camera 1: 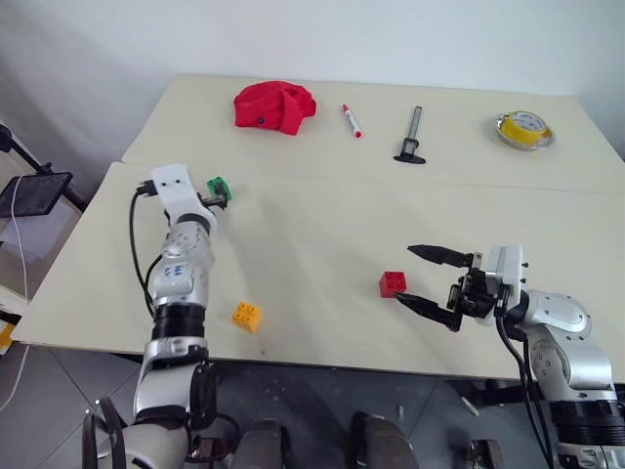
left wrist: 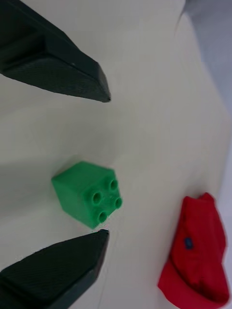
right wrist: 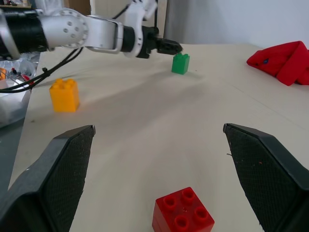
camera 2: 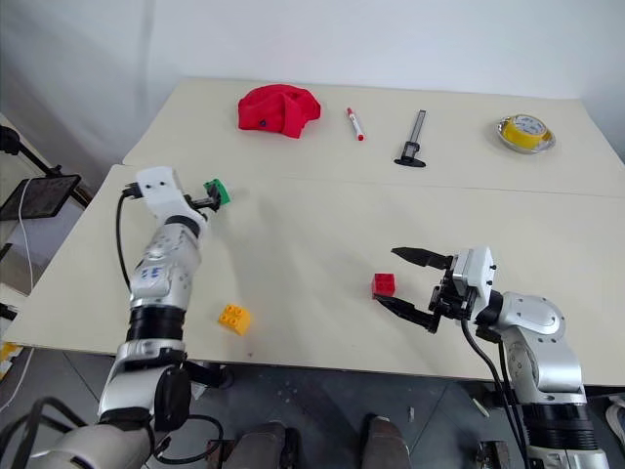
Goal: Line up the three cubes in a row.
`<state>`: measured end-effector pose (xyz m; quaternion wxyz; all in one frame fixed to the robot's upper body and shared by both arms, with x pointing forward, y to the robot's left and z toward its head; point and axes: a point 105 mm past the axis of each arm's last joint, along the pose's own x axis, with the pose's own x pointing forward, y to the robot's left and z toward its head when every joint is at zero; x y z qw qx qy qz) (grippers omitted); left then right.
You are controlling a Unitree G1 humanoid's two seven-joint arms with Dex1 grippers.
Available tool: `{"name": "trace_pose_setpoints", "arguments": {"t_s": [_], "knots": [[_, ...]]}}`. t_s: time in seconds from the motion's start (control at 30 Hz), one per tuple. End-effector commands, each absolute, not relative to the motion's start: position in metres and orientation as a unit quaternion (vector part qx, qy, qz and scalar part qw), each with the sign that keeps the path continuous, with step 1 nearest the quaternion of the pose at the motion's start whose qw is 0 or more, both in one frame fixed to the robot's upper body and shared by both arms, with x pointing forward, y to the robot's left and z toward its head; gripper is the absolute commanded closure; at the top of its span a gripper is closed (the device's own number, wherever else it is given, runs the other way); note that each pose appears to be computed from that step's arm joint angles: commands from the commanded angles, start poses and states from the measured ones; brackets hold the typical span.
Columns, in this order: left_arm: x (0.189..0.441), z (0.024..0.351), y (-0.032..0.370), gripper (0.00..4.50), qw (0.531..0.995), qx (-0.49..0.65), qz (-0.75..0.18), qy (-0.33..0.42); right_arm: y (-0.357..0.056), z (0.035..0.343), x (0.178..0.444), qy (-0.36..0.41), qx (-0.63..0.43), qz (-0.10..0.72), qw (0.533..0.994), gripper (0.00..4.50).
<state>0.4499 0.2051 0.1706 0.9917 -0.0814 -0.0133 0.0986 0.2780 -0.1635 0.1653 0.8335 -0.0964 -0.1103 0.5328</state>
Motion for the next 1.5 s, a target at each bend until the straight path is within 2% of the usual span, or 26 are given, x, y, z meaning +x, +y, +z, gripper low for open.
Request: {"name": "trace_pose_setpoints", "arguments": {"t_s": [0.03,0.33,0.37,0.43,0.6,0.7,0.8,1.03,1.17,1.43,1.5], "knots": [[0.459,0.184,0.198,0.0,0.992,-0.073,0.095,-0.036,-0.159,0.177,0.272,-0.132,-0.098,0.539,0.826,0.04],[0.473,0.185,0.18,0.0,0.992,-0.059,0.108,-0.012,-0.155,0.174,0.267,-0.124,-0.088,0.541,0.827,0.04],[0.474,0.185,0.181,0.3,0.992,-0.055,0.112,-0.011,-0.156,0.173,0.268,-0.123,-0.088,0.539,0.829,0.0],[0.475,0.185,0.181,0.61,0.992,-0.052,0.118,-0.01,-0.157,0.172,0.268,-0.121,-0.087,0.536,0.831,0.0],[0.476,0.187,0.179,2.18,0.991,-0.055,0.118,-0.008,-0.156,0.171,0.27,-0.121,-0.086,0.534,0.833,0.0],[0.477,0.186,0.178,2.93,0.991,-0.064,0.119,-0.007,-0.157,0.17,0.271,-0.12,-0.086,0.533,0.833,0.0],[0.477,0.19,0.176,3.5,0.992,-0.061,0.112,-0.017,-0.156,0.169,0.272,-0.119,-0.086,0.534,0.833,0.0],[0.474,0.195,0.179,3.5,0.992,-0.067,0.098,-0.039,-0.155,0.167,0.274,-0.119,-0.085,0.533,0.833,0.0],[0.473,0.195,0.178,2.64,0.992,-0.088,0.077,-0.042,-0.155,0.167,0.275,-0.118,-0.084,0.533,0.834,0.0],[0.472,0.199,0.188,0.18,0.994,-0.05,0.086,-0.05,-0.154,0.165,0.275,-0.115,-0.082,0.535,0.833,0.0],[0.472,0.199,0.192,0.03,0.993,-0.044,0.097,-0.051,-0.155,0.165,0.275,-0.115,-0.082,0.535,0.833,0.0]]}}
